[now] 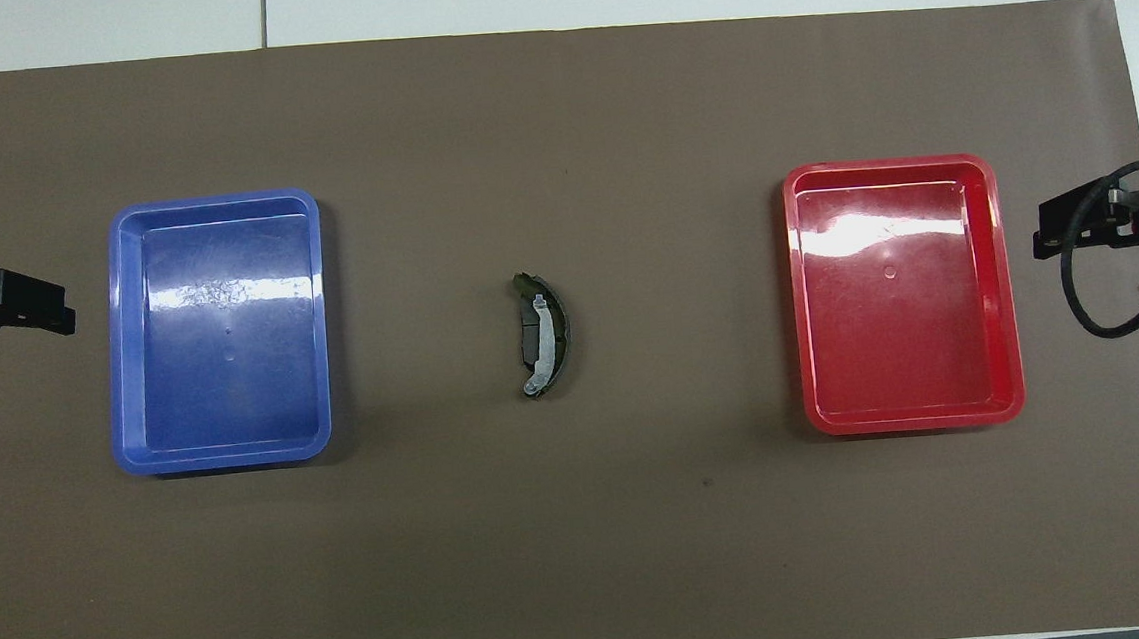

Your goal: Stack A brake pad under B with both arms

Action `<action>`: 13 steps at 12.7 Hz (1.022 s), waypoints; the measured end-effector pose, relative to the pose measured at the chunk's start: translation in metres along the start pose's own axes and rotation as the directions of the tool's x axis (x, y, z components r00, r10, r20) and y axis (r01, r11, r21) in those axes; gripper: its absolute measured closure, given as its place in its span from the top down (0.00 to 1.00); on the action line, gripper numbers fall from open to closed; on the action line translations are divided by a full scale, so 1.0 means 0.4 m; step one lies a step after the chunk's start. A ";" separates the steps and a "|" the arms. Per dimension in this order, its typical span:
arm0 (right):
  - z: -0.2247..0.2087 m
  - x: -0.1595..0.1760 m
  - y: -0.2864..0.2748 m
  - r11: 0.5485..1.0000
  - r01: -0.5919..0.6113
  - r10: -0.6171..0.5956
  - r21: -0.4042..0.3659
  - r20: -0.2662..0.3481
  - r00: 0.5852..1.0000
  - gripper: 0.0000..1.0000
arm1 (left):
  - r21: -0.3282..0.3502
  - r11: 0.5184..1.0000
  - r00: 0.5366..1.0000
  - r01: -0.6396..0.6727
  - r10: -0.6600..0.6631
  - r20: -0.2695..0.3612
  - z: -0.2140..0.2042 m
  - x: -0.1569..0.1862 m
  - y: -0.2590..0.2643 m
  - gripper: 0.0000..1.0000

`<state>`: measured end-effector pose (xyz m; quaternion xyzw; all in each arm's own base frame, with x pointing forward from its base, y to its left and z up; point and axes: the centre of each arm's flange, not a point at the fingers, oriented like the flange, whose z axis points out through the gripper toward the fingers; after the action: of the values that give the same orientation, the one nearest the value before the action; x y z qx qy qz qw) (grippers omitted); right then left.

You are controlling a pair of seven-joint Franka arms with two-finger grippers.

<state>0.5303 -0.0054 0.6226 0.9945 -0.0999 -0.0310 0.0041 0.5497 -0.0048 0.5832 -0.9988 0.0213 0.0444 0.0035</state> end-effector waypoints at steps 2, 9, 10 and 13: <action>-0.004 0.001 0.003 1.000 -0.001 0.001 -0.009 -0.005 1.000 1.00 | 0.000 1.000 1.000 0.000 0.000 0.000 0.000 0.000 0.000 1.00; -0.051 0.000 0.016 0.999 -0.004 0.004 -0.039 0.010 1.000 1.00 | 0.000 1.000 1.000 0.000 0.000 0.000 0.000 0.000 0.000 1.00; -0.048 0.003 0.016 0.999 0.001 0.000 -0.043 0.012 1.000 1.00 | 0.000 1.000 1.000 0.000 0.000 0.000 0.000 0.000 0.000 1.00; -0.043 0.008 0.018 0.998 0.029 -0.029 -0.052 0.016 0.999 1.00 | 0.000 1.000 1.000 0.000 0.000 0.000 0.000 0.000 0.000 1.00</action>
<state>0.5330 -0.0131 0.6395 0.9951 -0.0847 -0.0413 0.0289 0.5497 -0.0048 0.5832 -0.9988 0.0213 0.0444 0.0035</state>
